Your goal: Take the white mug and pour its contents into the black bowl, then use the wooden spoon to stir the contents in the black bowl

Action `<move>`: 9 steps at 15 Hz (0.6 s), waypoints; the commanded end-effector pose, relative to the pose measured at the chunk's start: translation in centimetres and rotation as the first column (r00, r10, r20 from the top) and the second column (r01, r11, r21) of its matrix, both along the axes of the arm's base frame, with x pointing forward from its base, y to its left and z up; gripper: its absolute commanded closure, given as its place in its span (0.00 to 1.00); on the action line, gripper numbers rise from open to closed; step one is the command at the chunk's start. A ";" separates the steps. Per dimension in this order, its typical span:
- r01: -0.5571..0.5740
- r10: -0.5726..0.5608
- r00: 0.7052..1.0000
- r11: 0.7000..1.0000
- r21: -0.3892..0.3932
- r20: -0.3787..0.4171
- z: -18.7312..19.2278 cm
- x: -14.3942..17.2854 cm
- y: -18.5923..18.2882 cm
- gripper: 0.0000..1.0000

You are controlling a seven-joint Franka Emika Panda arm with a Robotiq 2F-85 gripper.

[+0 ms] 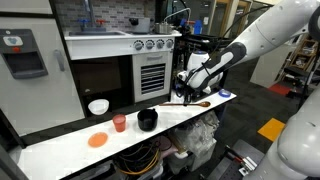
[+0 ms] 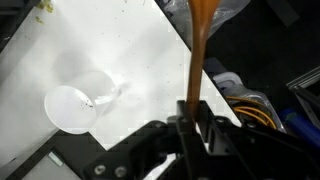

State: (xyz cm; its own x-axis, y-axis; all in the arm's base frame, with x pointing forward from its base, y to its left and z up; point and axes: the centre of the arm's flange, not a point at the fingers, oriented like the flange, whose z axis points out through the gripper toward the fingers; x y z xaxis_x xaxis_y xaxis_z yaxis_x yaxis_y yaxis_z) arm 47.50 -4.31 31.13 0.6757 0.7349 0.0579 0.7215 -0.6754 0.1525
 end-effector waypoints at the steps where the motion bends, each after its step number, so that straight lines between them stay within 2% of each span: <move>1: -0.070 0.070 0.997 0.998 0.005 0.022 -1.5 -0.6 -0.8 0.97; 9: -0.117 0.118 0.991 0.993 -0.018 0.063 -2.8 0.3 -2.5 0.97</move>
State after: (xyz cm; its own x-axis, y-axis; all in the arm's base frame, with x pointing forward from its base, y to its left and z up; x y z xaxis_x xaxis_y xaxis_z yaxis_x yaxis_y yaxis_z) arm 47.22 -5.40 29.61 0.5966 0.7995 0.0702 0.7777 -0.5975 0.1952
